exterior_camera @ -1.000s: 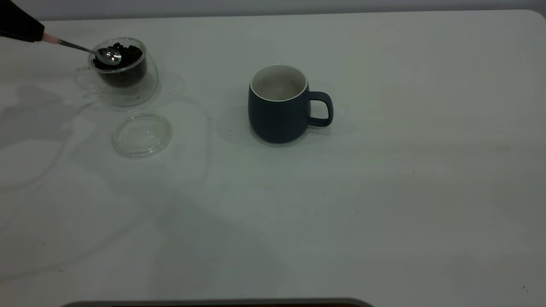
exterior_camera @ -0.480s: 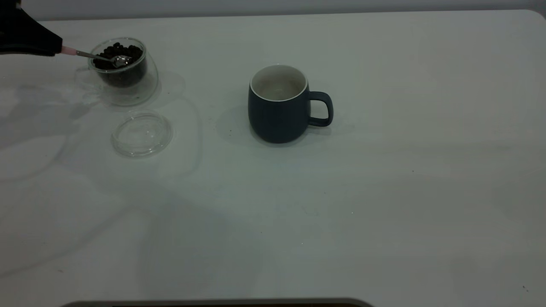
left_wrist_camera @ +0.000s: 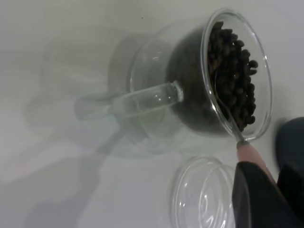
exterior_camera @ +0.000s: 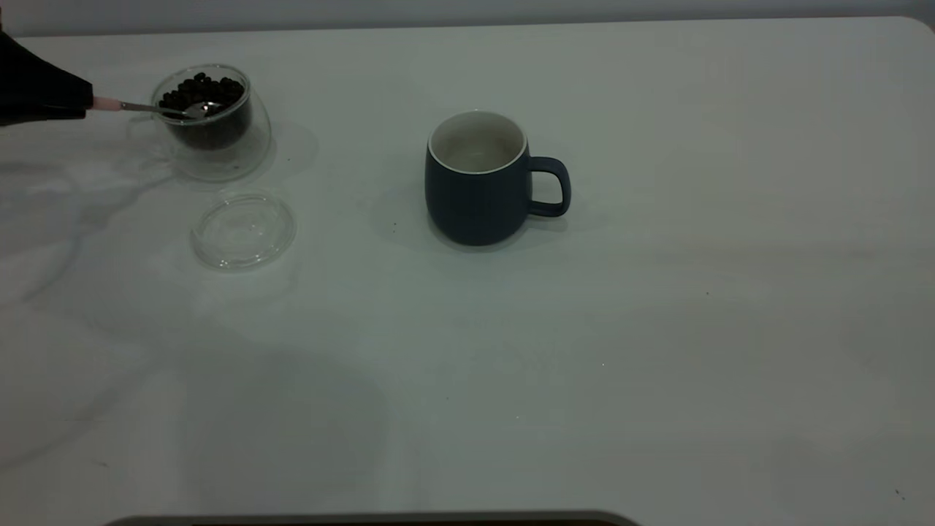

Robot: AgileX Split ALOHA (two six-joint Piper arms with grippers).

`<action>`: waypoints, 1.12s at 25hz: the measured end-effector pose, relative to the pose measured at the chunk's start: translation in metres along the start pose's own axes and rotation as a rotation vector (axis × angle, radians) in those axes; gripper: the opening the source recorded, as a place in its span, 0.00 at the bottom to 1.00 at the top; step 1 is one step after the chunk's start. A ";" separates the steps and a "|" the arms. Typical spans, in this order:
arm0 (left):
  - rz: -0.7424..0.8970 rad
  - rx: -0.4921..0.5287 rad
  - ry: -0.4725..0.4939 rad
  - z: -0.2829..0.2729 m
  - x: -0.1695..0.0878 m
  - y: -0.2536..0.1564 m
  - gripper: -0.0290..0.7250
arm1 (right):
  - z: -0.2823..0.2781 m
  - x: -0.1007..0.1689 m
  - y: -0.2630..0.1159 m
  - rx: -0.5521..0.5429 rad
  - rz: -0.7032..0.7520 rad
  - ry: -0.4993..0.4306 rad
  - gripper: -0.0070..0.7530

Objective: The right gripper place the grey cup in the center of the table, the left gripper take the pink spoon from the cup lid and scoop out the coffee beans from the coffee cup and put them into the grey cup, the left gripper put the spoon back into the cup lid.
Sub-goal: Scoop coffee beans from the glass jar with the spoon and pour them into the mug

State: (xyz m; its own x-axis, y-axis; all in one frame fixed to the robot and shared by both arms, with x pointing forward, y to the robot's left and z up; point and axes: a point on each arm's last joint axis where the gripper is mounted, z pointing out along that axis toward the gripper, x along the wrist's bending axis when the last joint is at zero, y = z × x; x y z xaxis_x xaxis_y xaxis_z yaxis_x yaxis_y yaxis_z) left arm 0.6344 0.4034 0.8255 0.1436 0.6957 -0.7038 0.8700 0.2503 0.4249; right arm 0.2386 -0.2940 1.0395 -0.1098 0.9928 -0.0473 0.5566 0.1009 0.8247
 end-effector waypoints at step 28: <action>-0.252 -0.110 -0.270 -0.006 0.031 -0.020 0.20 | 0.000 0.000 0.000 -0.001 0.001 0.002 0.78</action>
State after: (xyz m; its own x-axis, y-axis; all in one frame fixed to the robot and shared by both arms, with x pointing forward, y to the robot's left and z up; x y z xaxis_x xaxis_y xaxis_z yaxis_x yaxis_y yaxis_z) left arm 0.6191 0.4237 0.7986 0.0635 0.4043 -0.9124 0.8403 0.4716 0.2674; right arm 0.2385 -0.2939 1.0395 -0.1107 0.9928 -0.0458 0.5558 0.1000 0.8253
